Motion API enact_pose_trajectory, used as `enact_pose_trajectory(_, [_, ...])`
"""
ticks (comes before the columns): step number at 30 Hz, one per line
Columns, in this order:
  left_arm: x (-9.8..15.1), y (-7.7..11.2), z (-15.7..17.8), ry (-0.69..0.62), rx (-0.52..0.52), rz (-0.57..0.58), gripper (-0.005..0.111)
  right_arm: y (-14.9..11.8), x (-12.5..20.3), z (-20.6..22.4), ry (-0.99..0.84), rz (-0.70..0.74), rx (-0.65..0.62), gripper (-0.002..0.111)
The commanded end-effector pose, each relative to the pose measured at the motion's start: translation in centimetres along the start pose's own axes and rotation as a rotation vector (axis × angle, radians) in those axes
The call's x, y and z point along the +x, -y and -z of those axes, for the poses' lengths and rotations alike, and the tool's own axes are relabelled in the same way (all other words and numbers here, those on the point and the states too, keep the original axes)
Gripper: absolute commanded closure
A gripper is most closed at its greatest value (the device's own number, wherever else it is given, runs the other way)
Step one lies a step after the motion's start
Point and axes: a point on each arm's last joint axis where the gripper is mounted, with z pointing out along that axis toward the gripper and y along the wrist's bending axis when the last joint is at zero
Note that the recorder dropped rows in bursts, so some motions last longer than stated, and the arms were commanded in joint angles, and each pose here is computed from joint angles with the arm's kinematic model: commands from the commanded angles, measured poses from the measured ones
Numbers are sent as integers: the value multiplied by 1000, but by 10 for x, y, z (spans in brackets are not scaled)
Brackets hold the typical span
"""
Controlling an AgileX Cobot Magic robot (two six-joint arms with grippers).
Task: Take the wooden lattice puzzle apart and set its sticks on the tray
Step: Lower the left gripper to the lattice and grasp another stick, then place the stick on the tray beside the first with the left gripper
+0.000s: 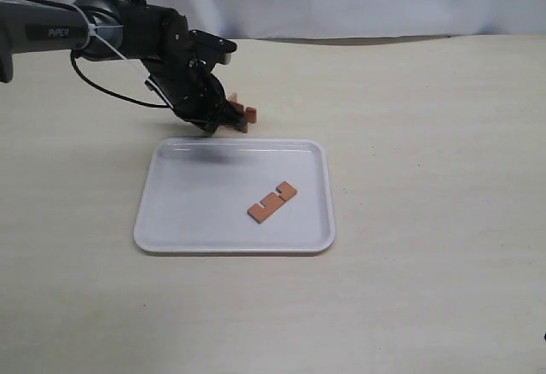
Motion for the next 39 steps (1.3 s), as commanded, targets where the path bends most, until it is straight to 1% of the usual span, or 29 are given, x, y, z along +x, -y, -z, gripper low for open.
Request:
enact_pose_trajectory(1, [-3,0,0,22,-7,-9,107,0,0,0,9,5,2,104])
enact_pose_trajectory(5, [-7,0,9,38,-9,-12,107,0,0,0,9,5,2,104])
enact_pose_trajectory(11, [-12,1,40,38,-4,-22,107,0,0,0,9,5,2,104])
enact_pose_trajectory(15, [-11,3,67,-4,7,-38,107,0,0,0,9,5,2,104])
enact_pose_trajectory(16, [-8,5,80,-38,15,-42,107,0,0,0,9,5,2,104])
enact_pose_trajectory(18, [-6,8,91,-68,27,-60,107,0,0,0,9,5,2,104])
enact_pose_trajectory(20, [-1,16,98,-106,61,-73,107,0,0,0,9,5,2,104])
enact_pose_trajectory(22, [6,28,101,-129,119,-96,107,0,0,0,9,5,2,104])
enact_pose_trajectory(23, [17,42,99,-137,202,-133,107,0,0,0,9,5,2,104])
enact_pose_trajectory(24, [22,49,96,-142,256,-146,107,0,0,0,9,5,2,104])
enact_pose_trajectory(26, [38,63,89,-156,416,-173,107,0,0,0,9,5,2,104])
enact_pose_trajectory(27, [46,68,83,-160,468,-167,107,0,0,0,9,5,2,104])
enact_pose_trajectory(28, [51,68,79,-172,468,-169,107,0,0,0,9,5,2,104])
enact_pose_trajectory(29, [56,66,73,-173,440,-177,107,0,0,0,9,5,2,104])
enact_pose_trajectory(31, [58,61,68,-153,384,-195,107,0,0,0,9,5,2,104])
enact_pose_trajectory(34, [54,59,64,-98,345,-168,107,0,0,0,9,5,2,104])
enact_pose_trajectory(36, [52,57,64,-77,322,-171,106,0,0,0,9,5,2,104])
enact_pose_trajectory(37, [52,57,63,-74,319,-172,103,0,0,0,9,5,2,104])
enact_pose_trajectory(39, [51,56,63,-70,315,-160,89,0,0,0,9,5,2,104])
